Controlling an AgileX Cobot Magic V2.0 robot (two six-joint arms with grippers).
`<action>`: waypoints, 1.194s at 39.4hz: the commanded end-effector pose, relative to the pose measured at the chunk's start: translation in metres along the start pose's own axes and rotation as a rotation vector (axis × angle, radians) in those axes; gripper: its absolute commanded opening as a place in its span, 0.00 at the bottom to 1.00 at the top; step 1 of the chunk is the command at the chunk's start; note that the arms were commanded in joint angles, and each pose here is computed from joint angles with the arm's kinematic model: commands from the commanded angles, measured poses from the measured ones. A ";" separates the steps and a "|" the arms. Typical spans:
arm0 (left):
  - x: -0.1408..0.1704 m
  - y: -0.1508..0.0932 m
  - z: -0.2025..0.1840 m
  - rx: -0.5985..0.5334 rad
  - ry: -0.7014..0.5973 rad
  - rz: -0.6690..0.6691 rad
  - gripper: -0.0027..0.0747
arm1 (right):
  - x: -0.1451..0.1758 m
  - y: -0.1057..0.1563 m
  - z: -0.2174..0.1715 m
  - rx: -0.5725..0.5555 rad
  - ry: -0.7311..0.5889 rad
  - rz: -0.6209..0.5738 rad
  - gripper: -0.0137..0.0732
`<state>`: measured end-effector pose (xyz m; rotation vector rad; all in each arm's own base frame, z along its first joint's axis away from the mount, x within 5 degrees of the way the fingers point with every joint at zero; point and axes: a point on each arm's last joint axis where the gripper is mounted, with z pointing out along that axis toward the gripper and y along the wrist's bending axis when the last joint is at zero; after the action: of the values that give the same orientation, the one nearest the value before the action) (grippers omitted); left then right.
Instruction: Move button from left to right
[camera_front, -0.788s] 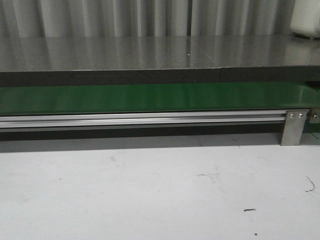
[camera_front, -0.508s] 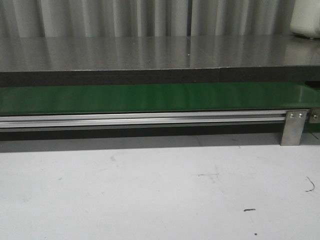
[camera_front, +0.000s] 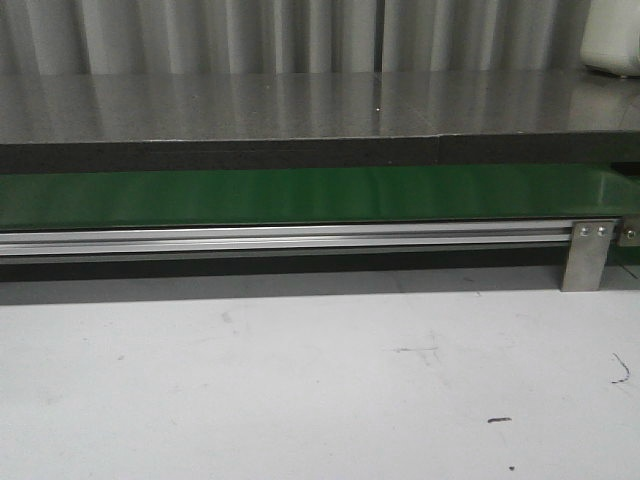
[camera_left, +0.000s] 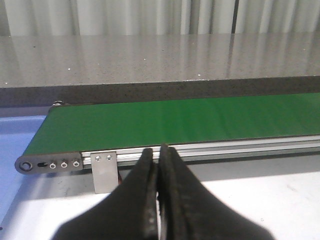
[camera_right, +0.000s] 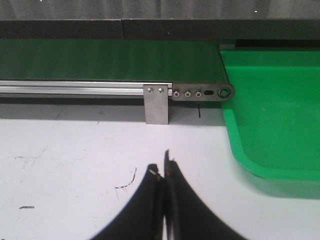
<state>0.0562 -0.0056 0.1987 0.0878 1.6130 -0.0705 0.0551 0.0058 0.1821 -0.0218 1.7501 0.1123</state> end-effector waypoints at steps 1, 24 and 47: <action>0.000 0.000 0.000 0.007 -0.073 -0.013 0.01 | -0.011 0.000 -0.002 0.005 -0.102 -0.011 0.08; -0.048 0.001 -0.011 0.007 -0.398 -0.070 0.01 | -0.056 0.002 -0.017 -0.014 -0.364 0.083 0.08; -0.139 0.001 0.040 0.002 0.096 0.004 0.01 | -0.156 0.010 0.004 -0.007 -0.071 -0.015 0.11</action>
<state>0.1000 -0.0095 0.3178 0.1025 1.8022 -0.0533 0.0847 0.0090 0.3184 -0.0317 1.7668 0.1253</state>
